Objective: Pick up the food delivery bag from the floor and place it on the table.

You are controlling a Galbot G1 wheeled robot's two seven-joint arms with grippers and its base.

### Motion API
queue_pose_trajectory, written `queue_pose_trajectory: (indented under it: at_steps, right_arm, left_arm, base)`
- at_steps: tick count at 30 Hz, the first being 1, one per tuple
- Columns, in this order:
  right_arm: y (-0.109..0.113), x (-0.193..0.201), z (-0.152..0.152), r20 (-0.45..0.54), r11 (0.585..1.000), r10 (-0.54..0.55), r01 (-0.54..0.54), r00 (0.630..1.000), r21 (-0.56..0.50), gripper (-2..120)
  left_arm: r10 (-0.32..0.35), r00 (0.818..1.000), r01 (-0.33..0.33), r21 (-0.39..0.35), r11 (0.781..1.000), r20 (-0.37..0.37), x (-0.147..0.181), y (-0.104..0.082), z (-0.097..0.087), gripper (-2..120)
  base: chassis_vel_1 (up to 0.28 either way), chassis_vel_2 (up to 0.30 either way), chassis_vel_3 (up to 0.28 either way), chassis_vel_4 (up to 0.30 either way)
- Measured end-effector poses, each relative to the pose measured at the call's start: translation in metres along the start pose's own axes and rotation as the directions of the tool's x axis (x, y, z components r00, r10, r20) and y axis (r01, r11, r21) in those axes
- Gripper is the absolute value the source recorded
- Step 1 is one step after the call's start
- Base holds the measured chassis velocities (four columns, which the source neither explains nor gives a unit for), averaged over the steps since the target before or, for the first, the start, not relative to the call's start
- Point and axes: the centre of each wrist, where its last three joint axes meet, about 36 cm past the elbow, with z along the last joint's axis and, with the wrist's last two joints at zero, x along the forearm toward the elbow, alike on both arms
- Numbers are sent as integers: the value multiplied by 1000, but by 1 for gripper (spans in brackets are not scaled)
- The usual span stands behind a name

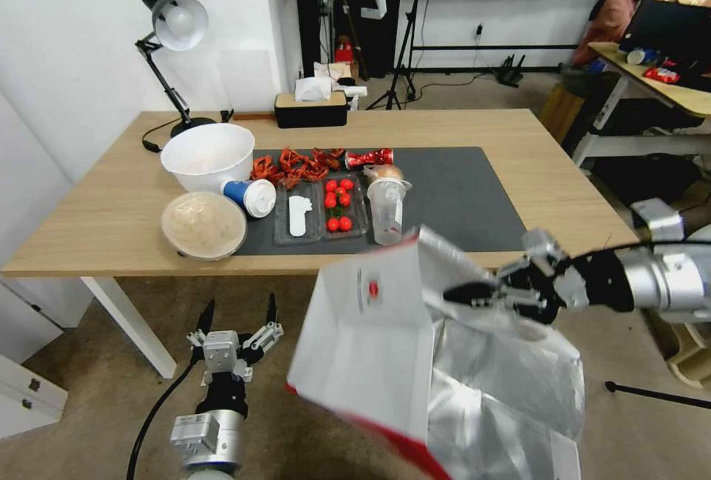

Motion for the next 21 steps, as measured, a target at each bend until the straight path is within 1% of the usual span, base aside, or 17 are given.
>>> queue_pose_trajectory:
  at_steps: [1,3,6,7,10,11,13,14,15,16,19,20,21]
  right_arm:
    - [5,-1,-5,40,1000,8,-7,999,-18,0]
    - [7,-1,-8,59,1000,13,-11,998,-26,0]
    - [24,-4,-29,159,996,76,-66,984,-68,0]
    - [24,-4,-29,159,996,76,-66,984,-68,0]
    - [42,-10,-47,250,983,164,-136,954,-127,0]
    - [42,-10,-47,250,983,164,-136,954,-127,0]
    - [55,-14,-59,287,963,242,-195,927,-184,0]
    - [64,-16,-67,301,944,305,-244,903,-223,0]
    - [68,-16,-71,309,929,343,-273,887,-248,0]
    - [68,-16,-71,309,929,343,-273,887,-248,0]
    - [75,-12,-86,332,863,478,-364,813,-350,0]
    - [75,-12,-86,332,863,478,-364,813,-350,0]
    - [73,-10,-88,335,846,506,-380,795,-375,0]
  left_arm:
    - [0,1000,0,0,1000,1,0,0,0,100]
    - [0,1000,0,0,1000,2,0,0,0,100]
    - [-1,1000,1,-1,1000,7,0,0,0,100]
    - [-1,1000,1,-1,1000,7,0,0,0,100]
    - [-2,1000,2,-2,1000,10,1,-1,1,100]
    - [-2,1000,2,-2,1000,10,1,-1,1,100]
    - [-3,1000,3,-3,1000,11,1,-1,1,100]
    - [-3,1000,3,-3,1000,11,1,-1,1,100]
    - [-3,1000,4,-4,1000,11,1,-1,1,100]
    - [-3,1000,4,-4,1000,11,1,-1,1,100]
    - [-4,1000,4,-4,1000,12,3,-4,2,100]
    - [-4,1000,4,-4,1000,12,3,-4,2,100]
    - [-3,1000,4,-4,1000,12,3,-4,3,100]
  base:
    - [0,0,0,0]
    - [0,0,0,0]
    - [0,0,0,0]
    - [0,0,0,0]
    - [0,0,0,0]
    - [0,0,0,0]
    - [0,0,0,0]
    - [0,0,0,0]
    - [0,0,0,0]
    - [0,0,0,0]
    - [0,0,0,0]
    - [0,0,0,0]
    - [0,0,0,0]
